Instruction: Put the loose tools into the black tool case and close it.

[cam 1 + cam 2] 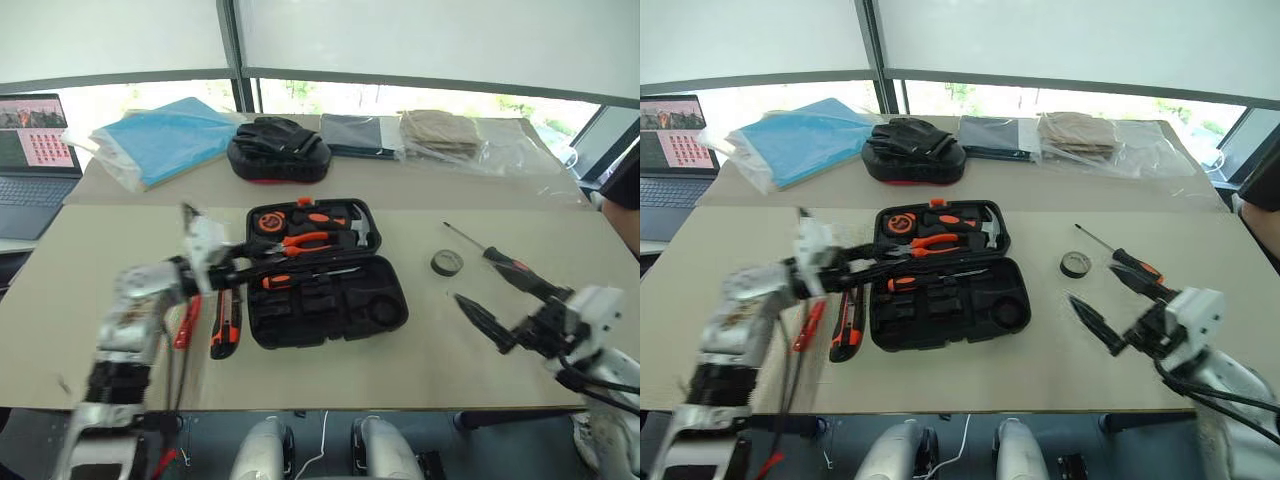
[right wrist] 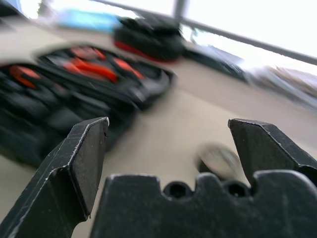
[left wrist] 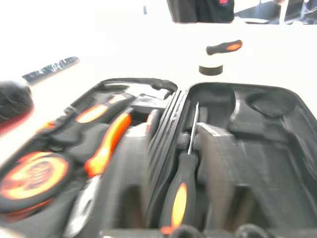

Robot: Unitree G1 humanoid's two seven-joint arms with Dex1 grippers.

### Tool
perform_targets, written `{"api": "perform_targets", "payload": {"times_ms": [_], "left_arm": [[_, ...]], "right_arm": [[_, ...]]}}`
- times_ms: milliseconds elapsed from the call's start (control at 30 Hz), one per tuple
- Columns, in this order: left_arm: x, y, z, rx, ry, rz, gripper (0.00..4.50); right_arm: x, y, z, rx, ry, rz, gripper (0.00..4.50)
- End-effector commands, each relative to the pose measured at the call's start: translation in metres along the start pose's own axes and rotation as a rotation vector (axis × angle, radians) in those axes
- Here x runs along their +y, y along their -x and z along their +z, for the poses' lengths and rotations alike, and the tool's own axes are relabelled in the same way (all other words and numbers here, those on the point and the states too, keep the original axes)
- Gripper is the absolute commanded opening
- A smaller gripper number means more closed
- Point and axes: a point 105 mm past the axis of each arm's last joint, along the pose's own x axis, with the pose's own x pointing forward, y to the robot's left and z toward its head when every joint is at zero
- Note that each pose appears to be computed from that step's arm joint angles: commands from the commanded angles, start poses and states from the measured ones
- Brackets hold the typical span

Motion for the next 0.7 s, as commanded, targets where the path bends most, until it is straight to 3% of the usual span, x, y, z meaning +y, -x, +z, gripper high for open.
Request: {"api": "perform_targets", "payload": {"times_ms": [33,133,367,567,700], "left_arm": [[-0.006,0.036,0.003,0.011,0.002,-0.026,3.40],[-0.003,0.066,-0.006,0.081,0.047,0.025,4.46],[-0.008,0.063,0.009,-0.003,0.099,0.025,4.46],[-0.011,0.043,0.020,-0.061,0.126,-0.012,4.46],[-0.013,0.032,0.027,-0.087,0.118,-0.043,4.46]], "right_arm": [[-0.024,0.030,-0.007,0.071,0.093,-0.123,4.50],[-0.046,0.053,-0.039,0.285,0.077,-0.269,4.50],[-0.082,0.014,-0.024,0.246,0.092,-0.221,4.50],[-0.128,-0.042,-0.036,0.444,0.066,-0.143,4.50],[-0.129,-0.075,-0.042,0.506,0.049,-0.030,4.50]]}}
